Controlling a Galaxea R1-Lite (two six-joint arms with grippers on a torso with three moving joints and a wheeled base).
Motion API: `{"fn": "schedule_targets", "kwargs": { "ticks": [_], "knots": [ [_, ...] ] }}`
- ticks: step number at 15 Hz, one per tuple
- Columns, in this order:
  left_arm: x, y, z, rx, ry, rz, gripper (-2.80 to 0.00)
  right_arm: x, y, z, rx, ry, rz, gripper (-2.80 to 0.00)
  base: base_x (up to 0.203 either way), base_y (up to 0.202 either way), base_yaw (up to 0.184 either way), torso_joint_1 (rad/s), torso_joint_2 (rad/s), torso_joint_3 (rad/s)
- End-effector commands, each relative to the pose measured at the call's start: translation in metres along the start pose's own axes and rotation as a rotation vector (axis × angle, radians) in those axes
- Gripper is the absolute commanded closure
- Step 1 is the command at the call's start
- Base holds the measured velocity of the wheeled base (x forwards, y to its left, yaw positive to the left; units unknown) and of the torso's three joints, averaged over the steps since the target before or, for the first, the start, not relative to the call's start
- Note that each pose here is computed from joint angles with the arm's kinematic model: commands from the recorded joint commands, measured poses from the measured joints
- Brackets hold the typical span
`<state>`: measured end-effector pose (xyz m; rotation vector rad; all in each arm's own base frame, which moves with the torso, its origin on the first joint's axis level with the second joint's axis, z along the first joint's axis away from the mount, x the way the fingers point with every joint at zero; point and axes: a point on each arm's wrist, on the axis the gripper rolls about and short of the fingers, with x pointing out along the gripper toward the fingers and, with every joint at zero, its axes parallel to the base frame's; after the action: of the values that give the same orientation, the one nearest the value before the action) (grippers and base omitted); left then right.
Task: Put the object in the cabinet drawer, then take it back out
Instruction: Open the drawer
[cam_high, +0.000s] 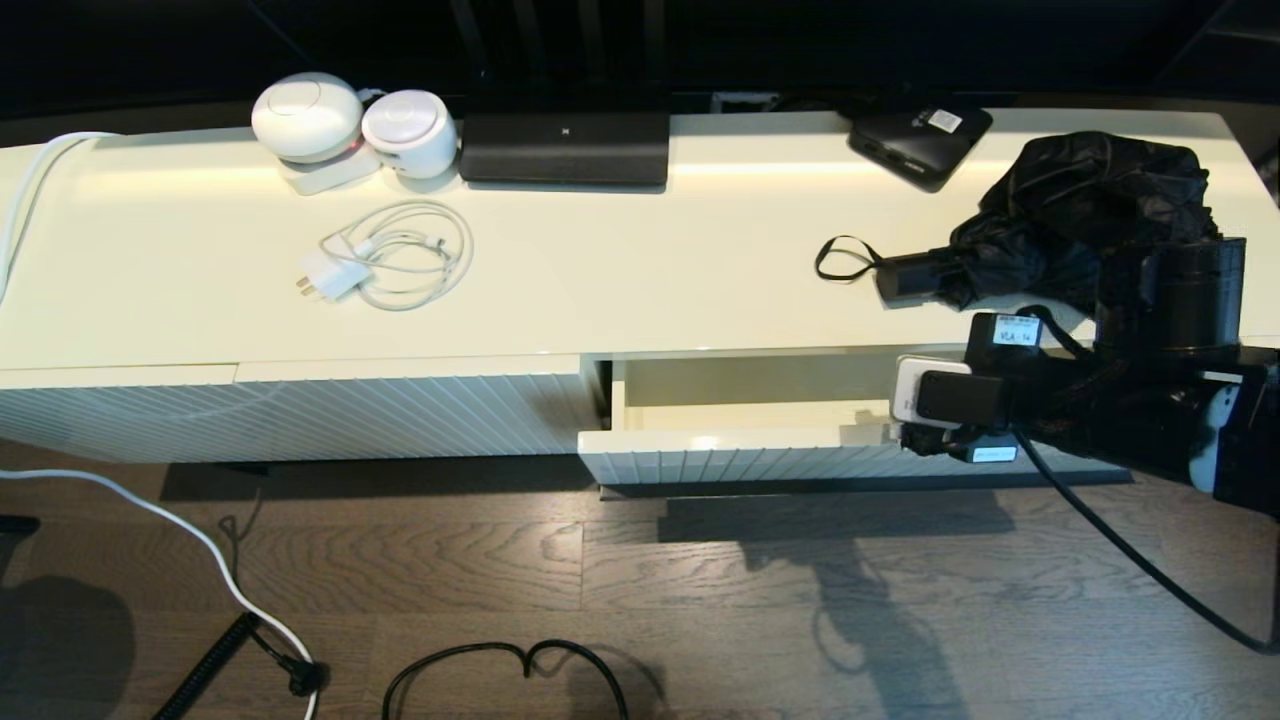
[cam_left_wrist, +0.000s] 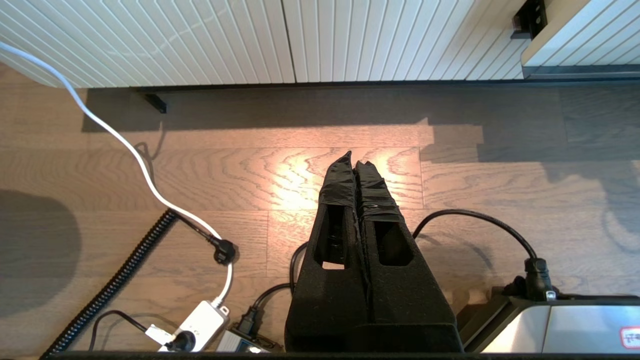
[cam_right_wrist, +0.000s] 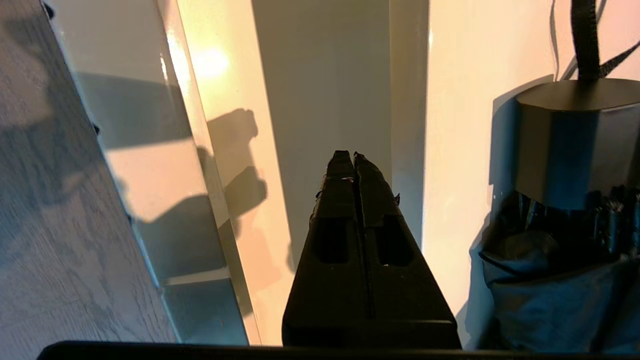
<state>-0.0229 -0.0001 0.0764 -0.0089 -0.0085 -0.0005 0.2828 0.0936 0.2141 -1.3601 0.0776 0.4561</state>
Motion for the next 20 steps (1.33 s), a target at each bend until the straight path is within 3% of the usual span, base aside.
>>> {"fn": "schedule_targets", "kwargs": {
  "ticks": [1, 10, 13, 20],
  "knots": [
    [0.000, 0.000, 0.000, 0.000, -0.002, 0.000, 0.00, 0.008, 0.003, -0.001, -0.008, 0.004, 0.016, 0.00, 0.000, 0.000, 0.000, 0.000, 0.00, 0.000],
    [0.000, 0.000, 0.000, 0.000, -0.004, 0.000, 0.00, -0.010, -0.002, 0.000, -0.012, 0.029, 0.123, 0.00, 0.000, 0.000, 0.000, 0.000, 0.00, 0.000],
    [0.000, 0.000, 0.000, 0.000, -0.002, 0.000, 0.00, -0.021, 0.000, -0.001, -0.014, 0.051, 0.209, 0.00, 0.000, 0.000, 0.000, 0.000, 0.00, 0.000],
    [0.000, 0.000, 0.000, 0.001, -0.004, 0.000, 0.00, -0.024, 0.029, -0.008, -0.010, 0.077, 0.324, 0.00, 0.000, 0.000, 0.000, 0.000, 0.00, 0.000]
  ]
}}
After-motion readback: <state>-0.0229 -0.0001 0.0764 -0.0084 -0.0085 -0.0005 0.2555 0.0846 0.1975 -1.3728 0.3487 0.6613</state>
